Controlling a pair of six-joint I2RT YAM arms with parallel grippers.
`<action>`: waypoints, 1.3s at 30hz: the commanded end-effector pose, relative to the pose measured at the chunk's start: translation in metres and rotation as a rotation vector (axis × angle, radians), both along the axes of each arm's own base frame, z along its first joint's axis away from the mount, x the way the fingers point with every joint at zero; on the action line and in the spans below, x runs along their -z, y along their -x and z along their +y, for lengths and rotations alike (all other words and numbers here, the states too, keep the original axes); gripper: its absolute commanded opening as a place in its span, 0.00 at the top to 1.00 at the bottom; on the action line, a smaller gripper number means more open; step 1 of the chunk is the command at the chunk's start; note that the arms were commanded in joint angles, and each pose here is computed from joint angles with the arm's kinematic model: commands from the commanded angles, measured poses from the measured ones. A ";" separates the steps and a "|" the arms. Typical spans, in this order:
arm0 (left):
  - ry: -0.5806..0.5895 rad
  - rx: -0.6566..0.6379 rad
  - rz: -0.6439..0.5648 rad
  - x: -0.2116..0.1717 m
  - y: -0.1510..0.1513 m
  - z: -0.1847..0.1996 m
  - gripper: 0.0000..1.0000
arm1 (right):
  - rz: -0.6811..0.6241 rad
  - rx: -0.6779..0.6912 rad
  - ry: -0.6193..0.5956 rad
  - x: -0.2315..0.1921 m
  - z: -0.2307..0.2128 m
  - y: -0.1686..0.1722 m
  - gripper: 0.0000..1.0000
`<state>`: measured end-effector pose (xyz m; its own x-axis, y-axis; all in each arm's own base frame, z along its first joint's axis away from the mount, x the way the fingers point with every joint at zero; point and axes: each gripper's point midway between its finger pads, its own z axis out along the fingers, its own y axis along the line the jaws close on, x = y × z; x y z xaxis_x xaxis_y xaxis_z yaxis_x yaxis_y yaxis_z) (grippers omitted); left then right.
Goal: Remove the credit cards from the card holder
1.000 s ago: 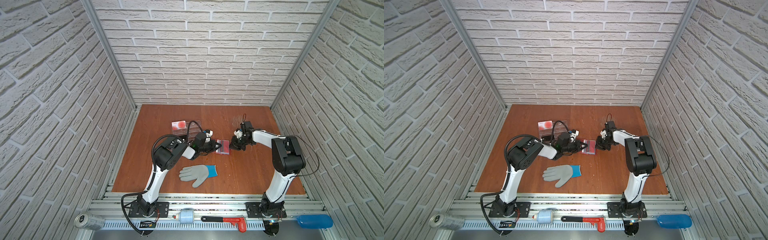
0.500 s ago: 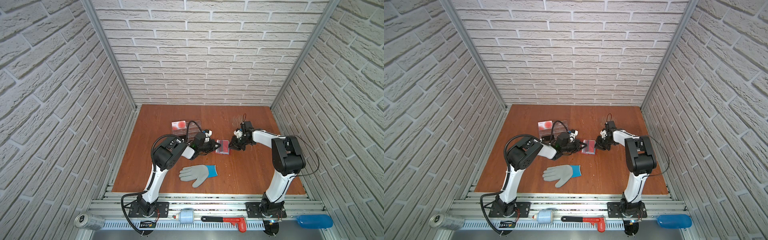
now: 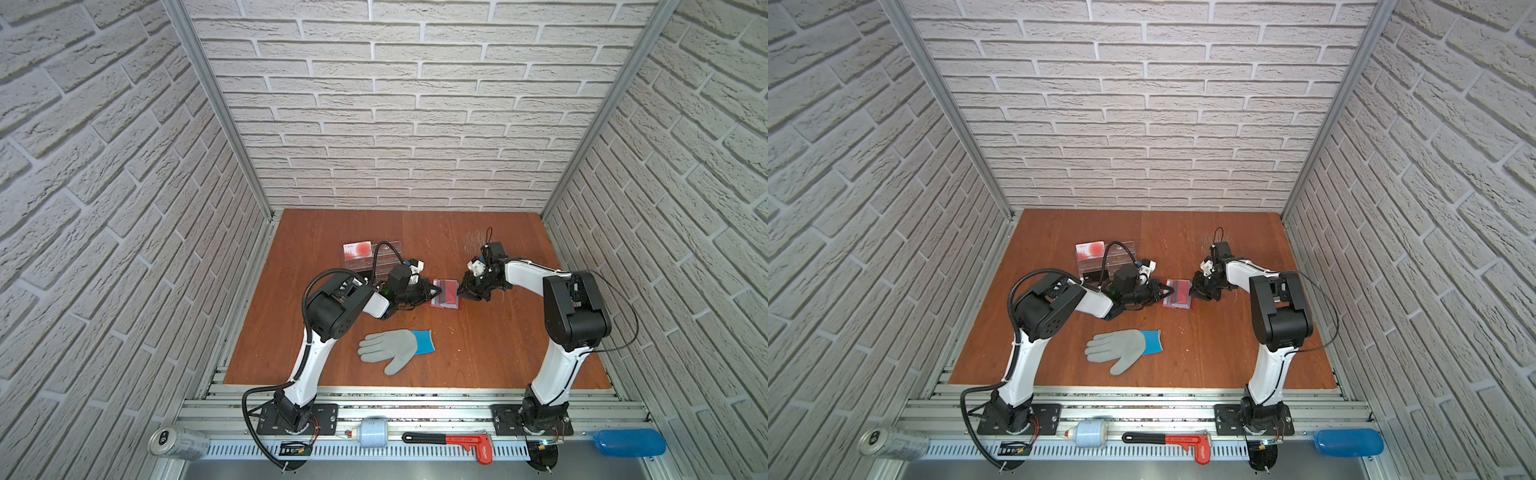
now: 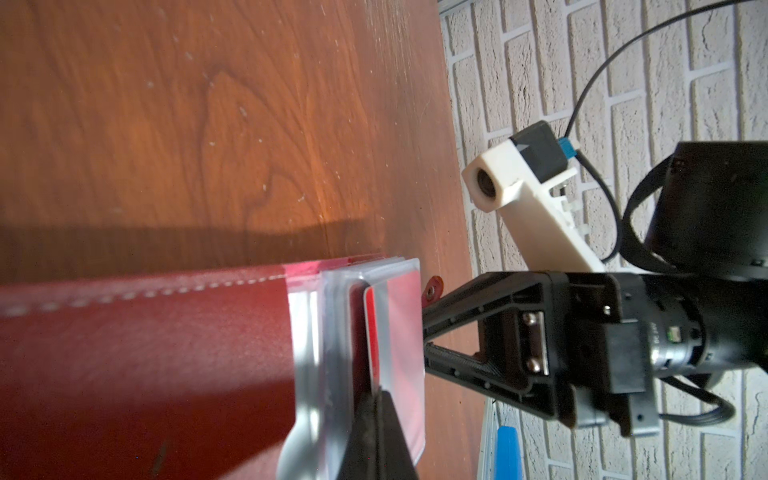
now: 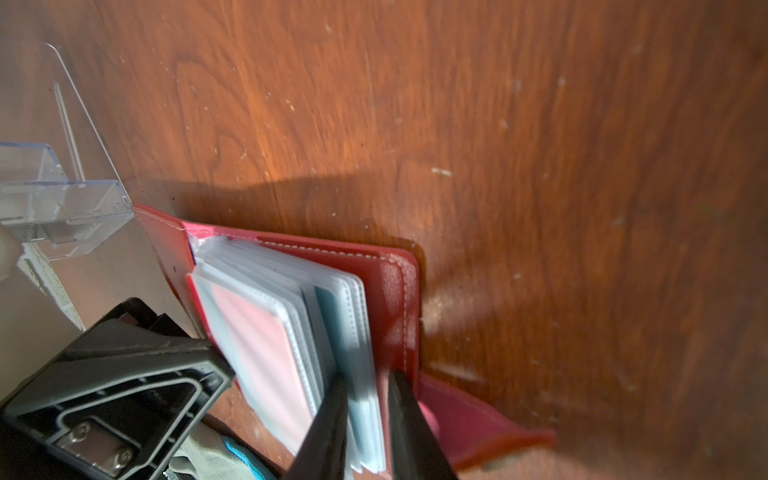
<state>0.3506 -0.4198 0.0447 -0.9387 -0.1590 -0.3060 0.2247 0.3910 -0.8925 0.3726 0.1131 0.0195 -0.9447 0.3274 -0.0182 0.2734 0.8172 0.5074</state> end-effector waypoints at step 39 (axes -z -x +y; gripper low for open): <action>0.020 0.072 -0.046 -0.019 0.022 -0.013 0.88 | -0.029 -0.031 0.024 0.044 0.014 -0.010 0.75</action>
